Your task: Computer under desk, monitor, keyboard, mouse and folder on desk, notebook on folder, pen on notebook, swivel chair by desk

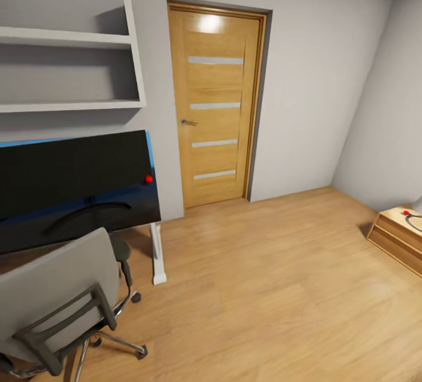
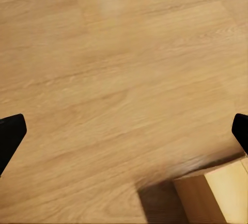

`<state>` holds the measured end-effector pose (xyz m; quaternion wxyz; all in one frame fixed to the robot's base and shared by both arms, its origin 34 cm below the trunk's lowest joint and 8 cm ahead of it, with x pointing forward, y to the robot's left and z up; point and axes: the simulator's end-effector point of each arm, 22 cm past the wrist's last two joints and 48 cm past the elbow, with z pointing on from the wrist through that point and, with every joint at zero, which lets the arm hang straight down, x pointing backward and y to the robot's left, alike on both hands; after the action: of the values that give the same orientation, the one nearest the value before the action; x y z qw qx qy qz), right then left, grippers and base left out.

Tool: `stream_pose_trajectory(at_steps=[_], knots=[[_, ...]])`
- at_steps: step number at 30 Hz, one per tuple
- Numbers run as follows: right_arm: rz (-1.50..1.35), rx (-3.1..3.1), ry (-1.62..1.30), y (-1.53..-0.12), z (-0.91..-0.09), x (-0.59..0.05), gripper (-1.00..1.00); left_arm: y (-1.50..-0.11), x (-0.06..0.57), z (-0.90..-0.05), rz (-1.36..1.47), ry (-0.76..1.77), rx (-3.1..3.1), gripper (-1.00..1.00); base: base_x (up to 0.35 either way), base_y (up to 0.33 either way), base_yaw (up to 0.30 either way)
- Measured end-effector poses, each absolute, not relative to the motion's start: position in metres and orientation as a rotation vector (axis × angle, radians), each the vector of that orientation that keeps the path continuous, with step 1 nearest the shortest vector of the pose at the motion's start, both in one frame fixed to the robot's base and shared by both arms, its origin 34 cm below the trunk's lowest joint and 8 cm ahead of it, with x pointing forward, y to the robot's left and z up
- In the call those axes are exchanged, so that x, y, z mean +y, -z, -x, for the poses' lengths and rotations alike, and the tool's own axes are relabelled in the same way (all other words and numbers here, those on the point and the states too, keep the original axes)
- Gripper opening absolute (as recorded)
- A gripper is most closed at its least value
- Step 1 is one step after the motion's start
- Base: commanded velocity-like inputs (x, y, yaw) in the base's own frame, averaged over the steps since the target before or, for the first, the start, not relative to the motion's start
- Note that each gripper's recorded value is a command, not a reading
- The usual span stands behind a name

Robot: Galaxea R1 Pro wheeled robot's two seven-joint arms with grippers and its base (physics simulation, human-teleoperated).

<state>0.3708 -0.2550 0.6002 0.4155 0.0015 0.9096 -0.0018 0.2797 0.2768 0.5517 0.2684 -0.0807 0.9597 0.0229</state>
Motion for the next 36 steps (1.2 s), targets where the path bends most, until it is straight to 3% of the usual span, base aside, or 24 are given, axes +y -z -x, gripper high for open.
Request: stream_pose_trajectory(at_steps=[22, 36], knots=[[-0.003, 2.281, 0.008, -0.6009, -0.3716, -0.2571, 1.0, -0.5519, 0.277, -0.2803, 0.217, -0.062, 2.587, 1.0, 0.324, 0.001, -0.031], [-0.004, 2.298, 0.009, -0.5973, -0.3651, -0.2574, 1.0, -0.5521, 0.2763, -0.2808, 0.218, -0.061, 2.585, 1.0, 0.323, 0.108, -0.012]])
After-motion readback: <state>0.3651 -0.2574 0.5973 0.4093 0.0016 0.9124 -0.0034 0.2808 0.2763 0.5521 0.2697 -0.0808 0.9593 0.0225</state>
